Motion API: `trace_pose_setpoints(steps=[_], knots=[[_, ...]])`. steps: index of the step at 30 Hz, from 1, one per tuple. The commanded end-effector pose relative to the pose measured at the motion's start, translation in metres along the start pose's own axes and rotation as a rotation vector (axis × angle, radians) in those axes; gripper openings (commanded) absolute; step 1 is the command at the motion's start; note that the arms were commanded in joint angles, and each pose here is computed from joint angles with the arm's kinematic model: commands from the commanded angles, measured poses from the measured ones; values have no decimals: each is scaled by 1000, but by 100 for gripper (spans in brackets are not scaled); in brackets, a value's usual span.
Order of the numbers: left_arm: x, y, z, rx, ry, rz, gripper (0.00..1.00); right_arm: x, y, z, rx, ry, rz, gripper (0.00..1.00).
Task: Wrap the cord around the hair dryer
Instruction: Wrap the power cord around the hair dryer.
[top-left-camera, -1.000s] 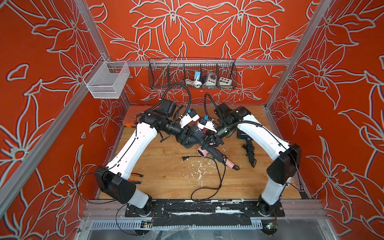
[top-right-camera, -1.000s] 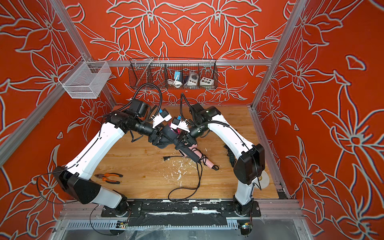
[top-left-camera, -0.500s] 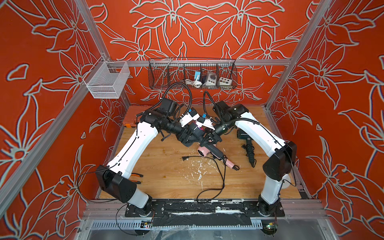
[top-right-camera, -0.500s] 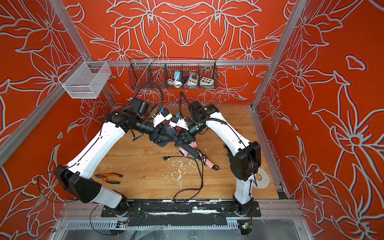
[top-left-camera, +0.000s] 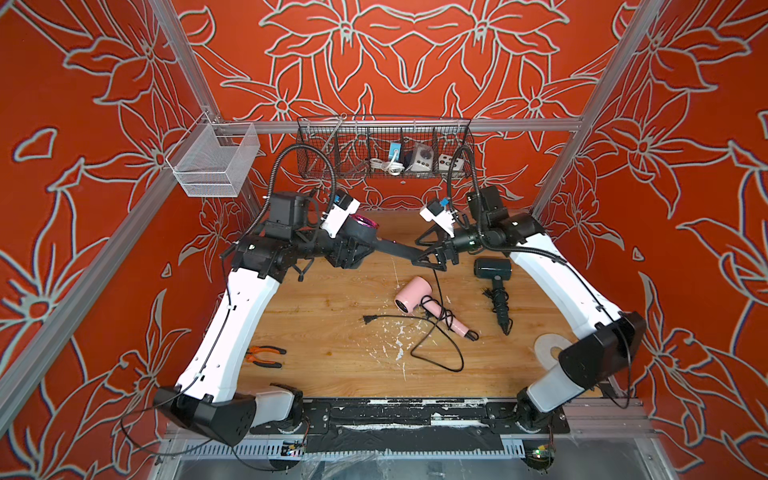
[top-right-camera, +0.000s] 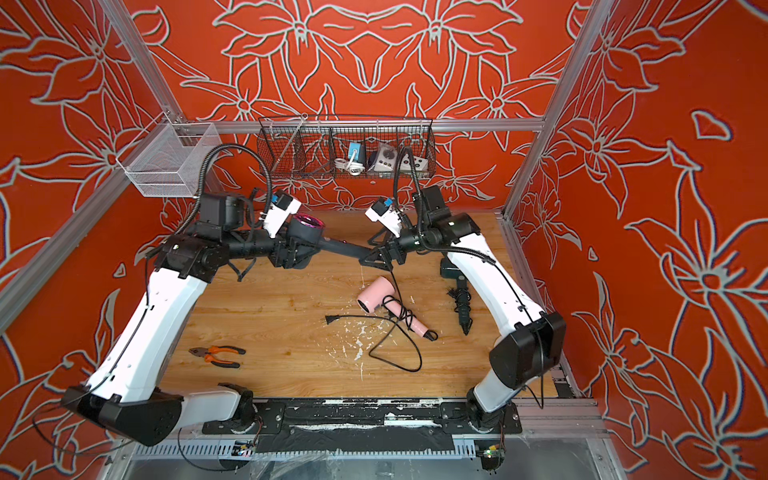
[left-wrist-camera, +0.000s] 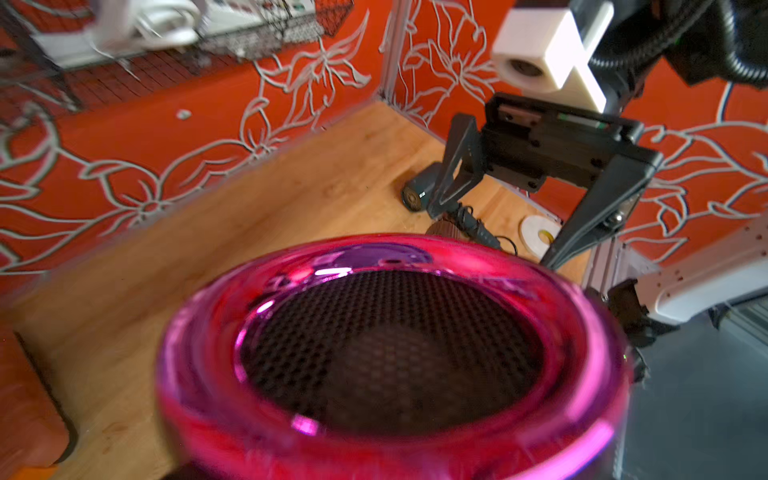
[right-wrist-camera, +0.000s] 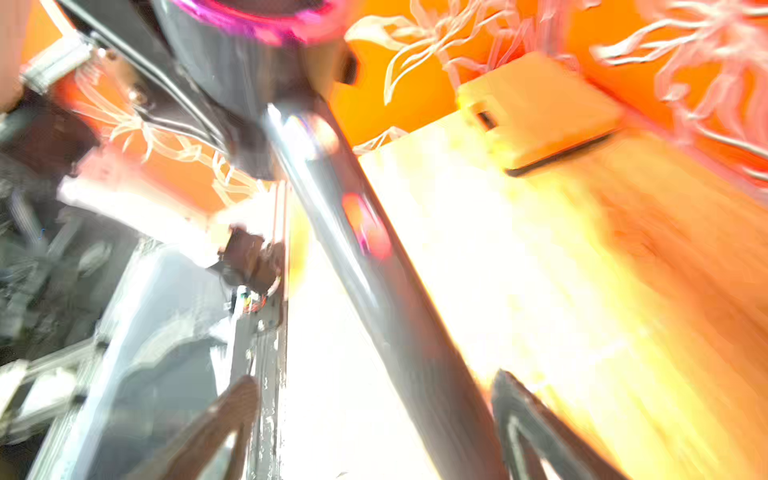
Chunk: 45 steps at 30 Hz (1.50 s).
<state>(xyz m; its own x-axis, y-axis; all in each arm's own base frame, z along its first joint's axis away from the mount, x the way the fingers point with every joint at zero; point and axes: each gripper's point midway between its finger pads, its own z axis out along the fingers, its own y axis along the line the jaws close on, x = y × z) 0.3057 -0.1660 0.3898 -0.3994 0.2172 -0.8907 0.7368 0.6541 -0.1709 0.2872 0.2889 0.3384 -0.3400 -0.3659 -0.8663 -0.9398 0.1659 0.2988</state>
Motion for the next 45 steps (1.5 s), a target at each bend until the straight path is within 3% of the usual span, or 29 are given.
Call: trace_pose_setpoints(steps=[1,10,20,29,35,38,43,45], knots=[[-38,-14,-24,23,-161,45,0,2,-20,-16,155,-42,40,98],[-41,-12,-27,19,-199,12,0,76,-69,-39,505,-74,174,98],[-44,-7,-28,0,-224,-26,0,157,-93,-24,600,-214,452,95],[-52,-7,-33,-5,-255,-37,0,181,-106,6,477,-353,642,84],[-57,-1,-37,-37,-278,-49,0,177,-108,27,356,-407,696,69],[-60,4,-41,-60,-303,-62,0,170,-104,33,290,-453,692,57],[-64,13,-48,-90,-339,-87,0,158,-98,37,221,-486,677,11],[-65,18,-51,-107,-349,-98,0,151,-95,33,225,-480,654,0]])
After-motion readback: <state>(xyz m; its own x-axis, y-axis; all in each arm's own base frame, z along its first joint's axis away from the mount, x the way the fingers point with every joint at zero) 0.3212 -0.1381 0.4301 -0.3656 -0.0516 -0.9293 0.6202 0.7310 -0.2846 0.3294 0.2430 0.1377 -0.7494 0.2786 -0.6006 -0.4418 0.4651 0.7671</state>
